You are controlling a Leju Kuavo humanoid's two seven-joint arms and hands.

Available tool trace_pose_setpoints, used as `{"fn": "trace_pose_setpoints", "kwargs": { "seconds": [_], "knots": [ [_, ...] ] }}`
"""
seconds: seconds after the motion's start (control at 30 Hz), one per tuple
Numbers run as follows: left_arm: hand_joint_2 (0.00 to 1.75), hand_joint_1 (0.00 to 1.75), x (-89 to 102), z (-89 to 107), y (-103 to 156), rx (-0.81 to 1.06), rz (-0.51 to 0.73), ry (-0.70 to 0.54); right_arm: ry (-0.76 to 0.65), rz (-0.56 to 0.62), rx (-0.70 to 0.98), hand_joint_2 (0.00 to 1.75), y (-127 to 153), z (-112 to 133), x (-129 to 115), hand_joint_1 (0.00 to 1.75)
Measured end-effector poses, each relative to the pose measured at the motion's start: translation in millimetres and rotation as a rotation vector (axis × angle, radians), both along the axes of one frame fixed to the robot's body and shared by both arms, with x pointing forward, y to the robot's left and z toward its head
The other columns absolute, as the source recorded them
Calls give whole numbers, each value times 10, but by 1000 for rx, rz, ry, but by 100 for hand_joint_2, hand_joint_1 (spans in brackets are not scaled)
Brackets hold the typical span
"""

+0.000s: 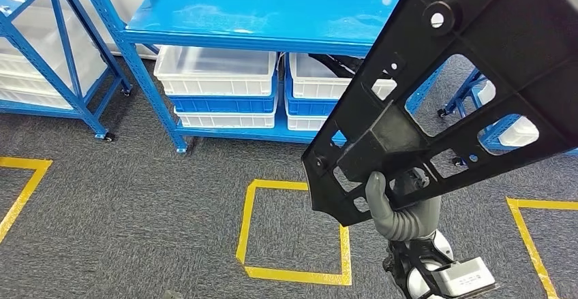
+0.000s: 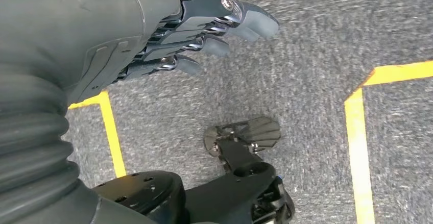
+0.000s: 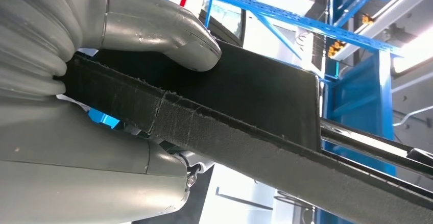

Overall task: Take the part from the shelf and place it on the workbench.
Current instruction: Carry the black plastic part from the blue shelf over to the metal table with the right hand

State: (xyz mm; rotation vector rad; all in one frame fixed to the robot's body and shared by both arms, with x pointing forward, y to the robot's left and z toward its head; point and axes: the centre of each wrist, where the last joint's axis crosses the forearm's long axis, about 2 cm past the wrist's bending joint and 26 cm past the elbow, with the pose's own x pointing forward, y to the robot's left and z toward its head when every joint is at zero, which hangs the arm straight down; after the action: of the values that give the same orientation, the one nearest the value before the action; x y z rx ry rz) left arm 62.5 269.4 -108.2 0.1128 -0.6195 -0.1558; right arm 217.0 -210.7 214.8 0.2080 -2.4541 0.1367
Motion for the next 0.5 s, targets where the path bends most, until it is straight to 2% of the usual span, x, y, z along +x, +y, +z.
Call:
{"fn": "trace_pose_setpoints", "kwargs": {
  "seconds": [0.5],
  "knots": [
    [175, 0, -89, -15, 45, -2, 6, 26, -8, -35, -29, 175, -27, -35, -49, 175]
  ]
}}
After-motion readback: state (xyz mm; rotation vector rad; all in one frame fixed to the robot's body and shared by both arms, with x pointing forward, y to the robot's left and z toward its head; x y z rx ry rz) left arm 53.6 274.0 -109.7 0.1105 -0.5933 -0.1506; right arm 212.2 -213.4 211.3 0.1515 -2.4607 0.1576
